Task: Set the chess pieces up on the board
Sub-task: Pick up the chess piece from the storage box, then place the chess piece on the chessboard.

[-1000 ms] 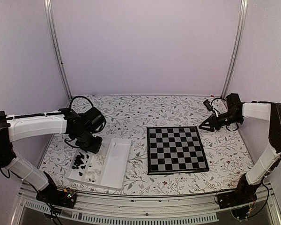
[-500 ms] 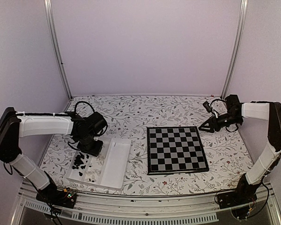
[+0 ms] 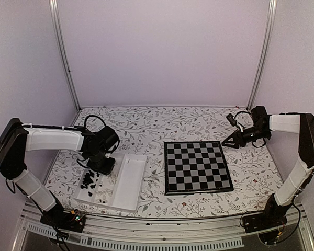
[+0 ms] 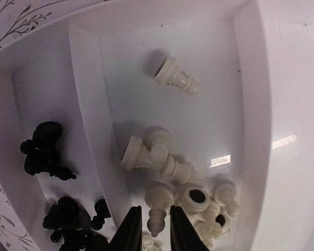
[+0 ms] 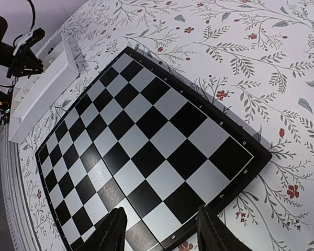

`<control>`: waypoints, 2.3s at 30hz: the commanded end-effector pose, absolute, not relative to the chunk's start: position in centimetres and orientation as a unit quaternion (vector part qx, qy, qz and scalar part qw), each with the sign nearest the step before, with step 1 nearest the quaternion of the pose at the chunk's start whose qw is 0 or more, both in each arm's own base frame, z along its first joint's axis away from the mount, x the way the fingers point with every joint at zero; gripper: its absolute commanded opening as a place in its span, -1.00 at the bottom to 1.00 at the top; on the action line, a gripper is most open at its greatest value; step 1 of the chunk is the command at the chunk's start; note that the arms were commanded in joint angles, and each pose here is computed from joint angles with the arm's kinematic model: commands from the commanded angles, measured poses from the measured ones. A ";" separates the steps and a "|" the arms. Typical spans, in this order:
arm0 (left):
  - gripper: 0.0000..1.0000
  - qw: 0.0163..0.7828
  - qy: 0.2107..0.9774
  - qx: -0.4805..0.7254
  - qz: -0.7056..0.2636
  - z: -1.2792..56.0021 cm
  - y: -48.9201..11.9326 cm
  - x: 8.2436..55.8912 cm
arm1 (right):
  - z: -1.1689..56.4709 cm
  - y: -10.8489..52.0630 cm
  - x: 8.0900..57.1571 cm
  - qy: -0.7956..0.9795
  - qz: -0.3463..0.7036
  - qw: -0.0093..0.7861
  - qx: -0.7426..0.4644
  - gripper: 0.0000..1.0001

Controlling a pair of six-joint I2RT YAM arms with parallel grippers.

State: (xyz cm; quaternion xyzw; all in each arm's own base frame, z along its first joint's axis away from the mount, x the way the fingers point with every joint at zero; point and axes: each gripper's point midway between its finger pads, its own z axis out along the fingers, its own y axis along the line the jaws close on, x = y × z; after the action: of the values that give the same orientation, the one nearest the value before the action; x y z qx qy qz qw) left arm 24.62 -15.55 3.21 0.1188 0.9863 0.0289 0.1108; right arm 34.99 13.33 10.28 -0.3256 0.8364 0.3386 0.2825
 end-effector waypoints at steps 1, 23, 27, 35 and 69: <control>-0.60 0.107 0.986 0.122 0.019 2.9 -15.8 24.8 | 10.5 13.6 35.2 0.832 0.343 0.282 -0.332 -0.05; -0.85 0.194 0.935 0.292 -0.050 14.2 -30.3 24.4 | 10.3 13.4 35.4 0.835 0.336 0.277 -0.335 -0.10; -0.90 0.196 0.908 0.364 -0.066 13.8 -36.0 23.3 | 9.7 12.6 35.9 0.848 0.303 0.275 -0.337 -0.10; -0.91 0.187 0.846 0.487 -0.109 11.8 -46.3 19.2 | 8.3 11.2 36.4 0.867 0.254 0.263 -0.340 -0.09; -0.90 0.130 0.828 0.541 -0.071 5.4 -49.7 17.3 | 7.5 10.8 36.6 0.875 0.244 0.248 -0.337 -0.07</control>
State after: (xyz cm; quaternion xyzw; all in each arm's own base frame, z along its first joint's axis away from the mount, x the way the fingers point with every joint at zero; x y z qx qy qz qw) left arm 17.93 -50.24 7.19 0.5347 0.8268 -0.0811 0.1548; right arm 36.11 10.60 7.11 -0.3310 0.8779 0.2445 0.2448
